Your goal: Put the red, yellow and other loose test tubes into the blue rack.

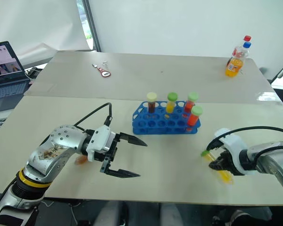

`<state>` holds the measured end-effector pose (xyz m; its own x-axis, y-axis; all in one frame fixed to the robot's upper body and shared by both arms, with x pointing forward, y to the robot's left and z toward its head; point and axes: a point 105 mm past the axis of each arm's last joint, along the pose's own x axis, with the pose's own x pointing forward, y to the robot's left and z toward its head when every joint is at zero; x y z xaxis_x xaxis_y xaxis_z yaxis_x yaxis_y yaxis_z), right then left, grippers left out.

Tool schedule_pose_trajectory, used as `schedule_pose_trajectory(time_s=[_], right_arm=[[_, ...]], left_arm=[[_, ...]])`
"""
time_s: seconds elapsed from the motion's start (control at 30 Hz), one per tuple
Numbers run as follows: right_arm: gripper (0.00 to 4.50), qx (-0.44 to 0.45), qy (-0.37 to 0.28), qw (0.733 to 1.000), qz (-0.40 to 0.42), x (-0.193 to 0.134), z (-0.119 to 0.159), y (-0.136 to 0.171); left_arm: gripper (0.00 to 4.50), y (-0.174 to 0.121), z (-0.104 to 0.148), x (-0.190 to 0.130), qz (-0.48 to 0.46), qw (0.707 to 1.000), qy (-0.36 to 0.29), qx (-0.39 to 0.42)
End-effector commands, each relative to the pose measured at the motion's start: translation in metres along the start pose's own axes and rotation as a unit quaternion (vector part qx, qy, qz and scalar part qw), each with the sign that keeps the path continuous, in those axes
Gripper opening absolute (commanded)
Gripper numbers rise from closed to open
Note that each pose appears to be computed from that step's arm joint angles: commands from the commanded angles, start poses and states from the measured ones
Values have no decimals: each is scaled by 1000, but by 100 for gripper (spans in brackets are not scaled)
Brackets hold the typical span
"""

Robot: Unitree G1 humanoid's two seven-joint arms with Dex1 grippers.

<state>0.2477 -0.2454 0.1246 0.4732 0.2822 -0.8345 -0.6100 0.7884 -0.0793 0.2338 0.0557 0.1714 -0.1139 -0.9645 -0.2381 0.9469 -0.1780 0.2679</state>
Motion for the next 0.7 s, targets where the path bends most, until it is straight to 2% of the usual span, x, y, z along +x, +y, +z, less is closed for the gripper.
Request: schedule_pose_trajectory(time_s=[0.03, 0.1, 0.17, 0.27, 0.33, 0.43, 0.7], right_arm=[[97, -28, -122, 992, -5, -13, 41, 8], [97, -42, -244, 969, -15, -19, 71, 18], [96, -45, -336, 941, -24, -27, 92, 27], [96, -39, -447, 893, -45, -37, 117, 39], [96, -25, -496, 865, -72, -40, 129, 40], [96, -14, -536, 837, -109, -34, 141, 41], [96, 6, -571, 805, -164, -3, 150, 50]], left_arm=[[450, 8, 10, -12, 24, 999, -23, 4], [450, 11, 10, -21, 41, 999, -28, 0], [450, 14, 7, -29, 50, 999, -17, -4], [450, 18, 3, -39, 62, 998, 8, -9], [450, 21, 3, -42, 67, 998, 14, -9], [450, 22, 6, -41, 67, 998, 15, -10], [450, 22, 9, -42, 73, 997, 17, -21]])
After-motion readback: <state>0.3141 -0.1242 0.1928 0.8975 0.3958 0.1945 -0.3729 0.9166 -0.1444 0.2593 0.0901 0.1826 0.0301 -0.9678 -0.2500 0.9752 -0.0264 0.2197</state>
